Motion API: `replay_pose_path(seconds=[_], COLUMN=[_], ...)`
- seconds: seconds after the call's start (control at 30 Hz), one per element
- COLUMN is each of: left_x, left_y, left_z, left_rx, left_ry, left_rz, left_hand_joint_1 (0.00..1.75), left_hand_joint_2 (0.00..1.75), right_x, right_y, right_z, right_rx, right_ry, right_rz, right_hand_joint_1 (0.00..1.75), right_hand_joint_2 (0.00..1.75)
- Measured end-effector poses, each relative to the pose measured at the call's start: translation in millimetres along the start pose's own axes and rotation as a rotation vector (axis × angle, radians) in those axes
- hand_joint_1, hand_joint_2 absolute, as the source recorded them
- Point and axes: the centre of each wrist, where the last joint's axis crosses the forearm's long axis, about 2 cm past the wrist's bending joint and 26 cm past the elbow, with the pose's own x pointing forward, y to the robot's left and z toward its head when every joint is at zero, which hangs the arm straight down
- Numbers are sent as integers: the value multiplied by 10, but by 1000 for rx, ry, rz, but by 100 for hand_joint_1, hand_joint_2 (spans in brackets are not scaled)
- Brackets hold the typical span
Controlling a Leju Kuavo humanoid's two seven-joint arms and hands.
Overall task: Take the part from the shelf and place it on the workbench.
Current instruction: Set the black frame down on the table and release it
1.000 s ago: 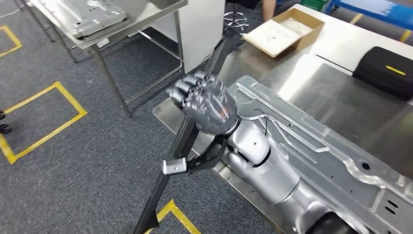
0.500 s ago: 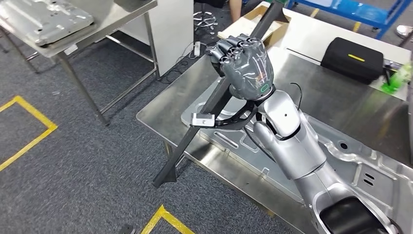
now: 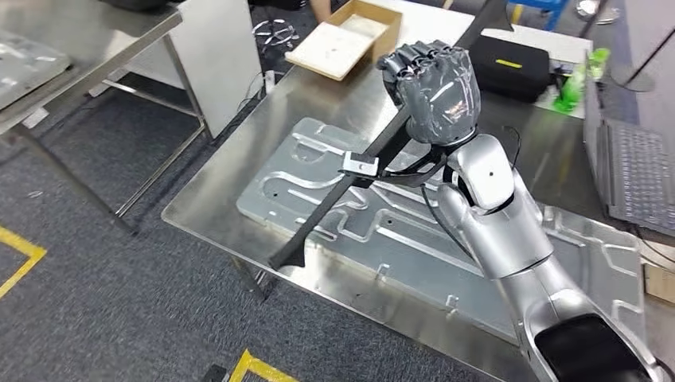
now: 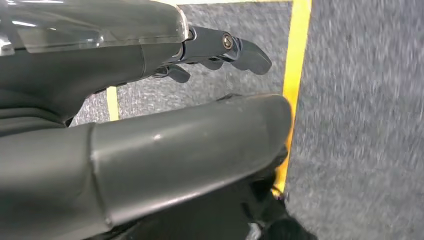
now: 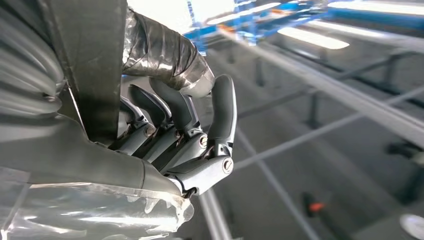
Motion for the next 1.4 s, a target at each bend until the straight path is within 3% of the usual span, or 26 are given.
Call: replay_pose_path(seconds=[0.6, 0.87, 1.0, 1.13, 1.23, 1.37, 1.4], left_x=[-4, 16, 13, -13, -12, -12, -11], left_y=[-9, 0, 14, 18, 44, 51, 52], left_z=[0, -7, -5, 7, 8, 9, 9], left_rx=[11, 15, 19, 27, 46, 54, 56], left_ry=[-9, -59, -64, -60, -56, -61, -64], left_rz=[-12, -15, -18, -27, -57, -62, -60], left_hand_joint_1=[0, 0, 0, 0, 0, 0, 0], left_hand_joint_2=[0, 0, 0, 175, 175, 0, 0], right_x=[-675, -948, -1008, -1031, -1048, -1069, -1075], right_y=[191, 274, 314, 355, 367, 377, 378], right_z=[435, 580, 592, 658, 687, 719, 727], right_rx=[130, 245, 251, 250, 244, 245, 245], right_ry=[281, 564, 635, 693, 722, 744, 748], right_rz=[109, -148, -245, -311, -330, -338, -340], right_hand_joint_1=[175, 175, 175, 0, 0, 0, 0], right_hand_joint_2=[175, 175, 175, 175, 175, 175, 175])
